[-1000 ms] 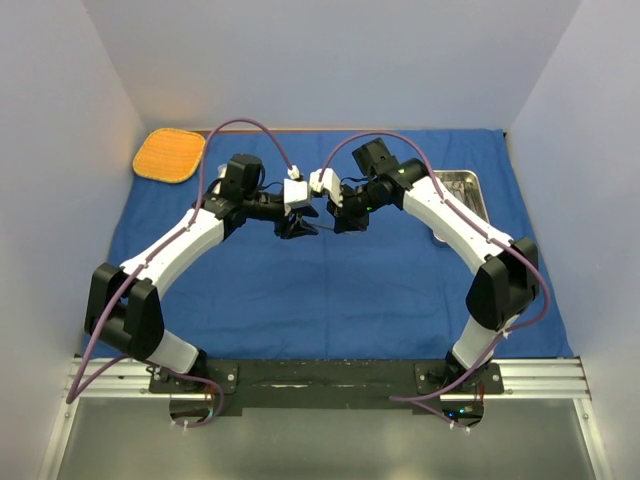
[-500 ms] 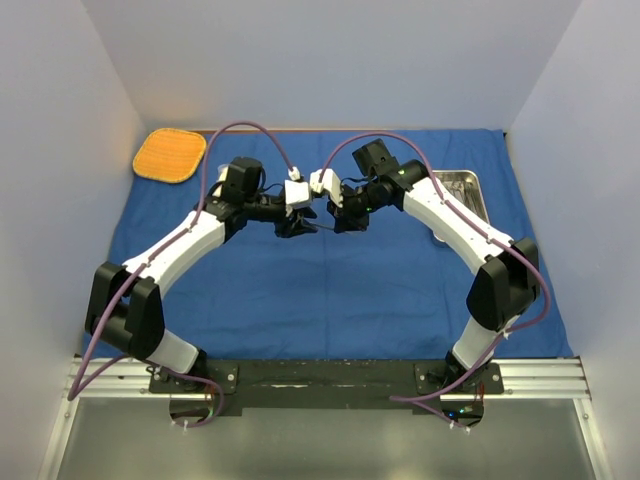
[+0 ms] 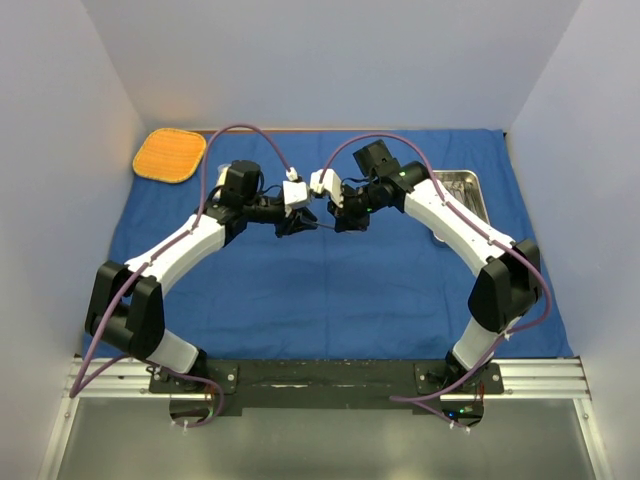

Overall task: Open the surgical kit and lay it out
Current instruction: Place the medical item in the surgical kit.

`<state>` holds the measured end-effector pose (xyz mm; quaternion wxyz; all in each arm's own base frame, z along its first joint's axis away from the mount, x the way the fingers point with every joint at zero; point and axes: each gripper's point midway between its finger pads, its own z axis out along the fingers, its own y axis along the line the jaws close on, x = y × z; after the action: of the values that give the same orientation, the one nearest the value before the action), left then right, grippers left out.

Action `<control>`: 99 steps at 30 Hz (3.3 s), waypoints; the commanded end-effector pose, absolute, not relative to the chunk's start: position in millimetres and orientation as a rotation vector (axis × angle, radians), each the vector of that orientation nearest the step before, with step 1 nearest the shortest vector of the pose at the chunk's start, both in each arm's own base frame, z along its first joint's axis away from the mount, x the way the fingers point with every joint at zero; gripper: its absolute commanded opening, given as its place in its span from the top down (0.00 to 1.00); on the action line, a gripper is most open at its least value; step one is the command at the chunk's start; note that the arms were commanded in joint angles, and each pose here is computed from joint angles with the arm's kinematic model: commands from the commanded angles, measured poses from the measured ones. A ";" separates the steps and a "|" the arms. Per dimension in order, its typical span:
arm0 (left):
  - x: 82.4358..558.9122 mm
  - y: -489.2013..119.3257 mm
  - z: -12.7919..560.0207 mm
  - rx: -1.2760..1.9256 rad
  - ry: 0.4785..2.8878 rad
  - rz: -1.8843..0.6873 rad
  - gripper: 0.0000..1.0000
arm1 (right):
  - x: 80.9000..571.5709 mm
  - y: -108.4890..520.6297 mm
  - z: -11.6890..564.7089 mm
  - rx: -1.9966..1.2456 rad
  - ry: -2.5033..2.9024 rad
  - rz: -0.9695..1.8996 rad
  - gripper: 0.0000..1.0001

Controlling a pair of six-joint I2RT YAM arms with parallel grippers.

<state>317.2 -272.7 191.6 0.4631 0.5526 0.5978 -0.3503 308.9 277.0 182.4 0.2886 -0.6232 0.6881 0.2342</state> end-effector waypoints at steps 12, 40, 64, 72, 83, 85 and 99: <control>310.6 -276.2 198.4 1.368 1.424 -0.912 1.00 | 312.2 277.2 206.8 -1.635 1.752 0.563 0.94; 507.9 -174.0 148.8 -0.074 1.760 -0.230 1.00 | 397.2 143.0 200.7 -0.273 2.118 0.456 0.10; 533.6 -180.0 68.3 -0.143 1.934 -0.132 1.00 | 391.9 138.8 191.4 -0.310 2.127 0.422 0.09; 528.2 -182.1 55.6 -0.124 1.984 -0.136 0.85 | 391.3 137.0 190.3 -0.312 2.126 0.413 0.09; 527.8 -181.7 51.3 -0.128 2.021 -0.125 0.76 | 390.8 136.4 190.2 -0.308 2.123 0.410 0.09; 528.6 -182.0 60.6 -0.128 2.021 -0.125 0.71 | 392.1 135.4 190.7 -0.305 2.122 0.399 0.09; 492.5 -157.9 207.4 0.070 1.927 -0.027 0.08 | 429.7 57.6 171.2 0.082 2.263 0.098 0.11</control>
<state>512.0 -170.8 136.8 0.5345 -0.0047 0.8446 -0.0312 410.7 100.4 167.3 0.4242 -0.0592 0.8990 0.0912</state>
